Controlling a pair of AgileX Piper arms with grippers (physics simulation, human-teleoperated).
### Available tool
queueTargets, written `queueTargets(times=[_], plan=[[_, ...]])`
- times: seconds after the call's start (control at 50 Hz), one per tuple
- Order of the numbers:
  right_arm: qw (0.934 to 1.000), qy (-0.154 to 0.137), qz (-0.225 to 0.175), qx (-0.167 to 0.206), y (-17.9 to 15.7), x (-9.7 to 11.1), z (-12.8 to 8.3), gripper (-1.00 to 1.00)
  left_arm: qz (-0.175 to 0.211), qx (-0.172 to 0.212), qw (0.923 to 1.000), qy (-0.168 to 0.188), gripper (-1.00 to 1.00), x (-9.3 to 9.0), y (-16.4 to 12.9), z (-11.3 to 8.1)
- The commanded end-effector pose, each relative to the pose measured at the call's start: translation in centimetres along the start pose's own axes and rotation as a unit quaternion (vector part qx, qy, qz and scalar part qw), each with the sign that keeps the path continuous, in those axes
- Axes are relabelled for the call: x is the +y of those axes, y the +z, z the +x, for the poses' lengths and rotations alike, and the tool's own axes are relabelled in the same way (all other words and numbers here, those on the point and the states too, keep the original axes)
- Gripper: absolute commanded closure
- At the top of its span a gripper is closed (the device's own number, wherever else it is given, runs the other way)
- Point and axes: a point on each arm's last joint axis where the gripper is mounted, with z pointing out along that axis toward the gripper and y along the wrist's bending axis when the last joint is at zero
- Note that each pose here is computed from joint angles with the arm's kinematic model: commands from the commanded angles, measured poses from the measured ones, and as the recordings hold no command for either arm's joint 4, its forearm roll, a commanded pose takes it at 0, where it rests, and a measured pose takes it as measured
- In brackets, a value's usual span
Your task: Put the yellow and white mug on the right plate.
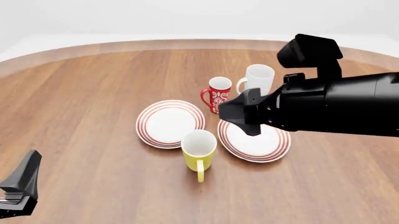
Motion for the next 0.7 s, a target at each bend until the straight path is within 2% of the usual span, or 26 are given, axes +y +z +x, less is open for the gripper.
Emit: queueTargets(times=[0.02,0.2,0.34,0.4,0.7], plan=[[0.9995,0.017,0.006,0.027,0.9,0.2,0.3,-1.00,0.000,0.000,1.0000,0.000,-1.00,0.0,0.0,0.0],[0.9985,0.026,0.012,0.046,2.4,0.3,0.5,-1.00,0.000,0.000,1.0000,0.000,-1.00,0.0,0.0,0.0],[0.9980,0.030,0.031,0.047,2.3,-0.8,0.3,-1.00,0.000,0.000,1.0000,0.000,-1.00,0.0,0.0,0.0],[0.9967,0.026,0.041,0.065,3.0,-1.1,0.6,-1.00,0.000,0.000,1.0000,0.000,-1.00,0.0,0.0,0.0],[0.9961,0.026,0.028,0.079,4.8,0.2,0.5,-1.00,0.000,0.000,1.0000,0.000,-1.00,0.0,0.0,0.0]])
